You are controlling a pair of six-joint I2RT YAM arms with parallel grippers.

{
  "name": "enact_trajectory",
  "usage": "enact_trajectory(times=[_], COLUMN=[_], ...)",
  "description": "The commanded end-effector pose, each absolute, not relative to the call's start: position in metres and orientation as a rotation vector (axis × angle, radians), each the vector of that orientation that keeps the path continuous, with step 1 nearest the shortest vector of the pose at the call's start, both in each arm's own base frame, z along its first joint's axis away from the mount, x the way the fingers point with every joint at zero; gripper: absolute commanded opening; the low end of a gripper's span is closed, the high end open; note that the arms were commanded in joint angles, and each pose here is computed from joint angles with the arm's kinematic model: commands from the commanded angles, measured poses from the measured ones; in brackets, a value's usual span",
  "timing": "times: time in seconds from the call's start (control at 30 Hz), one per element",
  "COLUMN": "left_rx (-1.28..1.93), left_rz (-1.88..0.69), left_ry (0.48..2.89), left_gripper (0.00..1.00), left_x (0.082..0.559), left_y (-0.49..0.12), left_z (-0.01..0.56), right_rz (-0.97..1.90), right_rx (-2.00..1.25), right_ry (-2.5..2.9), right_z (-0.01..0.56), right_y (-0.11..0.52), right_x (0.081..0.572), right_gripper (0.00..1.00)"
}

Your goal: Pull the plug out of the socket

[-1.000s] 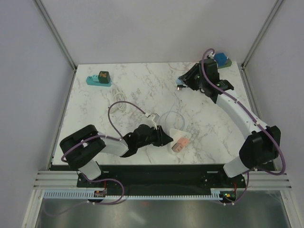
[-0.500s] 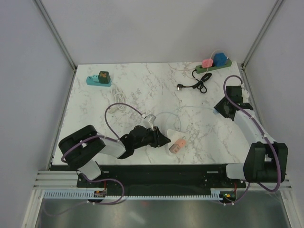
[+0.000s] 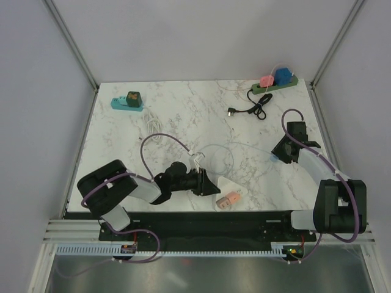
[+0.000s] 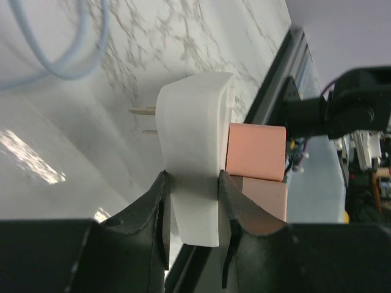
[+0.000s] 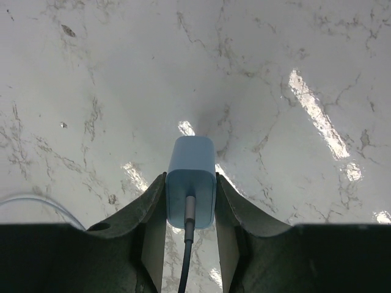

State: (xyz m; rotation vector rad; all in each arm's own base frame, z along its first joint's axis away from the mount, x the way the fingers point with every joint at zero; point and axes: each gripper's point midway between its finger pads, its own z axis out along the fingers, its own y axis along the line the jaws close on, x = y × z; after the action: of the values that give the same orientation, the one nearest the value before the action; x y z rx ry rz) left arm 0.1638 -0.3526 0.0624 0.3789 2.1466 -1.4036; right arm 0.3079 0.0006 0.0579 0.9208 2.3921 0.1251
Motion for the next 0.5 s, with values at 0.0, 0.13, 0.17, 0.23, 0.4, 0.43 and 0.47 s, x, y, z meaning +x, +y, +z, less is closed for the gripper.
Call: enact_trajectory(times=[0.0, 0.13, 0.17, 0.23, 0.4, 0.43, 0.47], left_rx=[0.579, 0.732, 0.762, 0.788, 0.52, 0.468, 0.385], left_rz=[-1.603, -1.659, -1.687, -1.66, -1.347, -1.28, -1.167], left_ry=[2.077, 2.004, 1.949, 1.95, 1.983, 2.01, 2.057], left_gripper=[0.02, 0.02, 0.02, 0.02, 0.02, 0.02, 0.02], left_x=[0.127, 0.104, 0.099, 0.097, 0.141, 0.149, 0.162], left_y=[-0.36, -0.361, -0.359, -0.354, -0.327, -0.318, -0.304], left_z=[0.093, 0.122, 0.139, 0.15, 0.18, 0.177, 0.167], right_rz=[0.194, 0.27, 0.274, 0.278, 0.121, 0.091, 0.074], right_rx=[0.843, 0.837, 0.839, 0.851, 0.926, 0.935, 0.968], right_ry=[2.348, 2.34, 2.343, 2.334, 2.285, 2.268, 2.253], right_z=[0.078, 0.081, 0.08, 0.08, 0.087, 0.093, 0.094], right_y=[0.006, 0.017, 0.018, 0.018, -0.012, -0.021, -0.033], right_x=[0.325, 0.332, 0.333, 0.336, 0.344, 0.348, 0.349], right_gripper=[0.02, 0.01, 0.01, 0.0, 0.0, 0.0, 0.0])
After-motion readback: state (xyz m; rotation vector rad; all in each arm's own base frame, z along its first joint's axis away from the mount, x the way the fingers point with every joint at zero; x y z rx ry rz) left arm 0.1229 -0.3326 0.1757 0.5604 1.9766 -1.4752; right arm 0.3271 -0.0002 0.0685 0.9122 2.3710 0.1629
